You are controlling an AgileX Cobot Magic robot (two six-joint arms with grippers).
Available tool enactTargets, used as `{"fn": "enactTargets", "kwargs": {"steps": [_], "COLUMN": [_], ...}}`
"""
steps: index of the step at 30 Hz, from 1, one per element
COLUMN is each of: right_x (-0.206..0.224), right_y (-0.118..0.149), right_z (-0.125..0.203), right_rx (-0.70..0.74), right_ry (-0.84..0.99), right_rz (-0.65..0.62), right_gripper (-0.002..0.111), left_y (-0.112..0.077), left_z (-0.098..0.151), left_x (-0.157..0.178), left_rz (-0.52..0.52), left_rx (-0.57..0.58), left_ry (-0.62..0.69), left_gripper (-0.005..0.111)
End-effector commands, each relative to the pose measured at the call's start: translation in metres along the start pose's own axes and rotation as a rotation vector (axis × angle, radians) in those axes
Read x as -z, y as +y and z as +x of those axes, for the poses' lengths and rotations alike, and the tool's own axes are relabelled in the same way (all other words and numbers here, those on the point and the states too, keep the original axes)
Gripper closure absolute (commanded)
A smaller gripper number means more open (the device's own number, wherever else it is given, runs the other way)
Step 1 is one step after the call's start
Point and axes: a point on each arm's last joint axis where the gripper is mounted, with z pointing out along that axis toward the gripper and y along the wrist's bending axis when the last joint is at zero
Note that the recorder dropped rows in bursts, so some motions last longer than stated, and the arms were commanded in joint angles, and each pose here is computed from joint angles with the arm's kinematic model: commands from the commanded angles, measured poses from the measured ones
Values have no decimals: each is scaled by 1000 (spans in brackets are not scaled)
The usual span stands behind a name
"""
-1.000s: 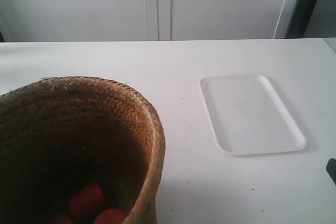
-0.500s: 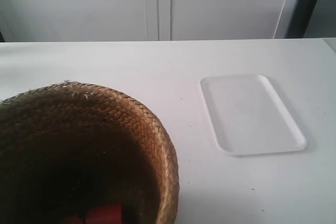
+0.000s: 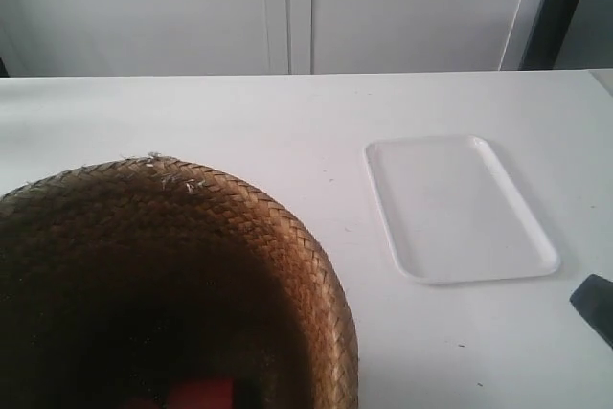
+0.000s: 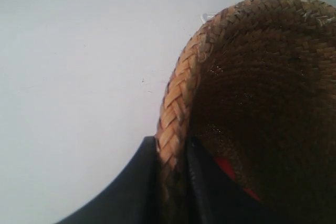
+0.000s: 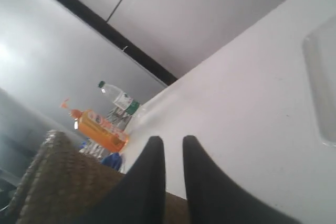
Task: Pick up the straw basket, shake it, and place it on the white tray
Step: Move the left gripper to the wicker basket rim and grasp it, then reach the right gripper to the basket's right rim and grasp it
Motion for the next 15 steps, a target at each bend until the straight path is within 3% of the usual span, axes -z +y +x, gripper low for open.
{"fn": "enactTargets", "kwargs": {"steps": [1,6,15], "right_x": [8,6,-4], "right_y": [27,42,45], "right_z": [-17,-31,-50], "right_rx": [64,45,149], "right_ry": [-16,-17,-125], "right_rz": [-107,-122,-62], "right_gripper": [96,96,96], "left_y": [-1,-1,-1], "left_z": [1,1,-1], "left_x": [-2,-2,-2], "left_rz": [21,21,20], "left_rx": [-3,-3,-9], "left_ry": [5,5,-17], "left_gripper": [107,107,107]}}
